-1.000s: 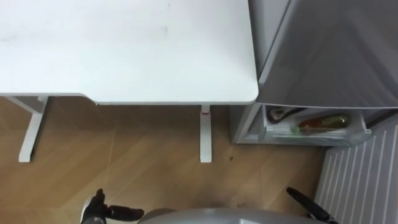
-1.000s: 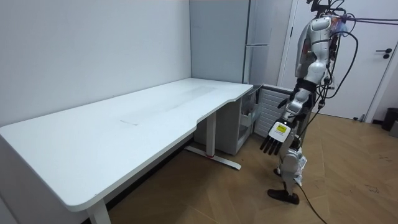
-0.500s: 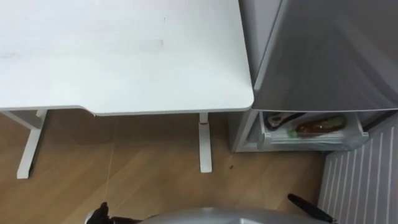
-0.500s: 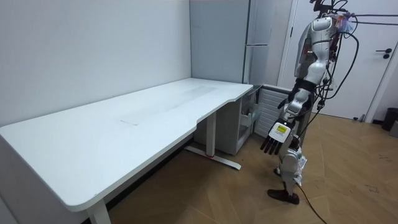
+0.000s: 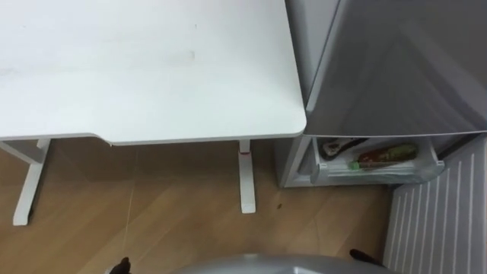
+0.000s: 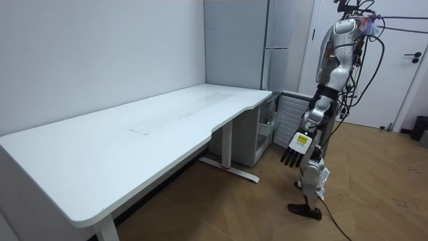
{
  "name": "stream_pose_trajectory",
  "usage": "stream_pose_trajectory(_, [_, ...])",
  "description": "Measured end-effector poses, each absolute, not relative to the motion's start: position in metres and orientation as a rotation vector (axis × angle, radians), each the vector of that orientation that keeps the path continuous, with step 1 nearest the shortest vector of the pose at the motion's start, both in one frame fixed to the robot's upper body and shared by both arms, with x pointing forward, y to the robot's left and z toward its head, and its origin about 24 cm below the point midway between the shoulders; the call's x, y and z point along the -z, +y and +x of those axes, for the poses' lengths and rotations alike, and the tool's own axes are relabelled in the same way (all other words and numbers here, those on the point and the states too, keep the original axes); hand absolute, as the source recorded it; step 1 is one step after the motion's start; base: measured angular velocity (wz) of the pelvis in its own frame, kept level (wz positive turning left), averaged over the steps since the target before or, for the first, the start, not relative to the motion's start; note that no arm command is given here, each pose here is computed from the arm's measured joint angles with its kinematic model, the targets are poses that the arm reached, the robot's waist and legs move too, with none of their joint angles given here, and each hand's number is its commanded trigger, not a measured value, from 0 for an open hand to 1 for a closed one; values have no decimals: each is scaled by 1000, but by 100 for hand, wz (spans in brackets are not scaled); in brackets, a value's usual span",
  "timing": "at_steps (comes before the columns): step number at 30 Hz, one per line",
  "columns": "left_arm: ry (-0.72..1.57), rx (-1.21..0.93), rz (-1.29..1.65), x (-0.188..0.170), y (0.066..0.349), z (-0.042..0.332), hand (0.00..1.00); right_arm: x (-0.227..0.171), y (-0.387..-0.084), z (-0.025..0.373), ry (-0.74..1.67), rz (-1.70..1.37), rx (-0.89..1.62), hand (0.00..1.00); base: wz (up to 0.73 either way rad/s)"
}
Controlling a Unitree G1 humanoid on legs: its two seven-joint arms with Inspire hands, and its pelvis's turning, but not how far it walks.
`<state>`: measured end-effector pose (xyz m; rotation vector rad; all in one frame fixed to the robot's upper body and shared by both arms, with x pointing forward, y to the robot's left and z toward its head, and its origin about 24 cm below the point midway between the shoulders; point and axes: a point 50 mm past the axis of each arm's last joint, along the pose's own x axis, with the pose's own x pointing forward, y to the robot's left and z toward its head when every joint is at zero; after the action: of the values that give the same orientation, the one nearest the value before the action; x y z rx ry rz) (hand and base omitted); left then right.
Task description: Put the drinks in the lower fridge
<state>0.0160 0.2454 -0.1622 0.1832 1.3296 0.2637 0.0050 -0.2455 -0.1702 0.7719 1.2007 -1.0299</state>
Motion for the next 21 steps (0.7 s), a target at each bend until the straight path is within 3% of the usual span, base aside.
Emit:
stream_pose_trajectory(13, [1359,-289,170,162,248,7,0,171,-243,-5,1000,1119,1312,0,0])
stream_pose_trajectory(21, [1352,-282,180,162,250,13,0,167,-252,27,876,1187,1285,0,1])
